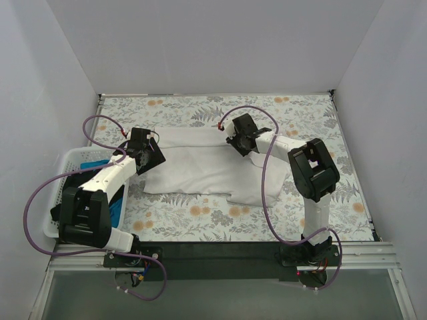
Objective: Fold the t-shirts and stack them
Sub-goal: Fold the tshirt
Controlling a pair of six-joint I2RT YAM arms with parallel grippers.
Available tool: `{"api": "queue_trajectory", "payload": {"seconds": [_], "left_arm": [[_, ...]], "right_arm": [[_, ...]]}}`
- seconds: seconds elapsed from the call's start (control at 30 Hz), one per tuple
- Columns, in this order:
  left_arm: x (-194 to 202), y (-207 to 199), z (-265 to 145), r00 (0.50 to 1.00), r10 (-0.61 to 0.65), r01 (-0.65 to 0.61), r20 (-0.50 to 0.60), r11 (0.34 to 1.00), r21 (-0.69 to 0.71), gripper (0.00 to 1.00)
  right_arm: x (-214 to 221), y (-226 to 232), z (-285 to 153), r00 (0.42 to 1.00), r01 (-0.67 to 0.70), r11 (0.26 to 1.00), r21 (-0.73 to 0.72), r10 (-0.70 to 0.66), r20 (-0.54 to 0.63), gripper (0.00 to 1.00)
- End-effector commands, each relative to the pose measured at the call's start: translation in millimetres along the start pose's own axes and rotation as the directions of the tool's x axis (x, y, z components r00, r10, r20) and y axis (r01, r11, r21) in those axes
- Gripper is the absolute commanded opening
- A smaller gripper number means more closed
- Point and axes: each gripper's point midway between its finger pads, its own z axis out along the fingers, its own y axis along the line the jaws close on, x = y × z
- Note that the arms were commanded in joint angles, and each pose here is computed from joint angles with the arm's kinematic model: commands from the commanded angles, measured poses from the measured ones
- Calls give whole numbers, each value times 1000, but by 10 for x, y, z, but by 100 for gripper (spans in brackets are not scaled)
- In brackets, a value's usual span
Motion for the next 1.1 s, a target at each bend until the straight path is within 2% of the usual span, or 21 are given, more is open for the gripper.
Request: {"api": "queue_trajectory", "payload": {"seconds": [0.0,0.17,0.37,0.43,0.47,0.57,0.63,0.83,1.07], "left_arm": [[-58,-49,-24,1000,7,-7,19,1000,20,63],[-62,-42,-27,1000,6,-6,20,1000,18,63],[-64,-39,-27,1000,7,-7,21,1000,16,63],[-58,-41,-28,1000,9,-9,20,1000,16,63],[-58,-41,-29,1000,8,-9,21,1000,17,63],[-64,-45,-31,1000,8,-8,22,1000,18,63],[-60,-40,-29,1000,6,-6,20,1000,18,63],[-58,-42,-29,1000,6,-6,19,1000,19,63],[-52,-50,-31,1000,7,-7,17,1000,22,63]], "right_arm": [[-164,43,-120,997,-30,999,-34,32,69,32],[-91,107,-104,997,-53,997,-54,56,54,33],[27,65,-34,998,-63,998,-13,63,13,32],[35,36,-38,998,-63,998,3,63,8,26],[13,20,-54,998,-62,998,9,62,14,19],[-15,-38,-106,998,-57,998,30,57,21,6],[-35,-53,-126,998,-53,998,34,53,28,1],[-209,15,-286,995,-56,998,-32,58,77,1],[-460,104,-539,974,-133,970,-201,166,155,1]]}}
